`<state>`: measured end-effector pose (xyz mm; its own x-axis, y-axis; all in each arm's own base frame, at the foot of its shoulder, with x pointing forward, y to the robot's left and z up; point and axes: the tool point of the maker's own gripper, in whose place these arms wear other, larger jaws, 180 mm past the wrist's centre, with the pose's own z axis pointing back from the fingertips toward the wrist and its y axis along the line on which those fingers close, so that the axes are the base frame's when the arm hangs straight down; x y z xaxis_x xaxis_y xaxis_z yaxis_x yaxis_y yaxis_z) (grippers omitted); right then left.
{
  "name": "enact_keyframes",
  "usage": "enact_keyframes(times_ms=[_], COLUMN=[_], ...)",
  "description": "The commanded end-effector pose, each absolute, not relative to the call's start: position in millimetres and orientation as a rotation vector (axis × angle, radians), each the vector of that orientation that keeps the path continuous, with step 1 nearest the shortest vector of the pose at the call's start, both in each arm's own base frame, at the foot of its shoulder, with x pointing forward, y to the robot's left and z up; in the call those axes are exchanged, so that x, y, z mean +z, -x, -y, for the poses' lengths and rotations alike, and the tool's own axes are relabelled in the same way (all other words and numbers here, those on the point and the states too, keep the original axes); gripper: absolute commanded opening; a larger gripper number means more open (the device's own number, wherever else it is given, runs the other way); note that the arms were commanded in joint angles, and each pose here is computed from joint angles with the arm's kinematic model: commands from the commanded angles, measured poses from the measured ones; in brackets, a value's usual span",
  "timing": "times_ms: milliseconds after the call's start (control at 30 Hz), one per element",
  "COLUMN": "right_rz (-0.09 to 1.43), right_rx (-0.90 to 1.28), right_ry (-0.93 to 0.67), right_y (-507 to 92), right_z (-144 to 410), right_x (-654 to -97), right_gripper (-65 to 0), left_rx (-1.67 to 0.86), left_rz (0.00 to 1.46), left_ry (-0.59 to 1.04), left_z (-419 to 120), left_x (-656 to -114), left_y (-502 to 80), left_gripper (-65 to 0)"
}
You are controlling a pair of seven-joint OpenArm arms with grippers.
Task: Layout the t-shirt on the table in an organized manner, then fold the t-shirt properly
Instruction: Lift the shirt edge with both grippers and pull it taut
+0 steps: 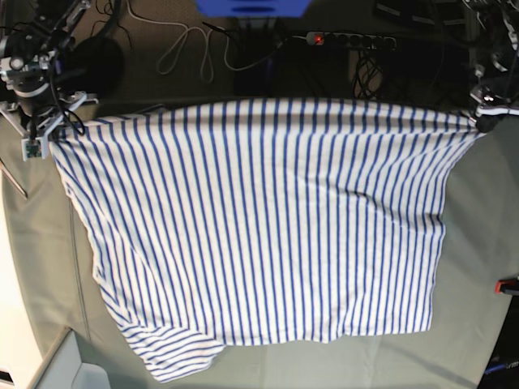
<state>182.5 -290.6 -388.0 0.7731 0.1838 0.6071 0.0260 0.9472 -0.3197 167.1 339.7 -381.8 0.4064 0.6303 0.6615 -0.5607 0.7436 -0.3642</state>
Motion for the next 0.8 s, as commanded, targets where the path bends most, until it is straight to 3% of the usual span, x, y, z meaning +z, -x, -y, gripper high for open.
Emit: enact_keyframes(times_ms=[0,767], right_rz=[0.713,0.765], right_rx=[0.091,0.167], right_ry=[0.344,0.267], right_y=[-186.6,-220.5], right_z=[295.3,260.8], right_x=[-378.7,-380.3], right_gripper=[-65.0,-65.0], left_rx=[0.764,0.840], left_rz=[0.928,1.015], left_ry=[0.058,0.100], left_z=[-350.7,-355.9], left_x=[-368.9,-360.1], left_y=[-165.9,-197.0], left_gripper=[-64.8,-64.8])
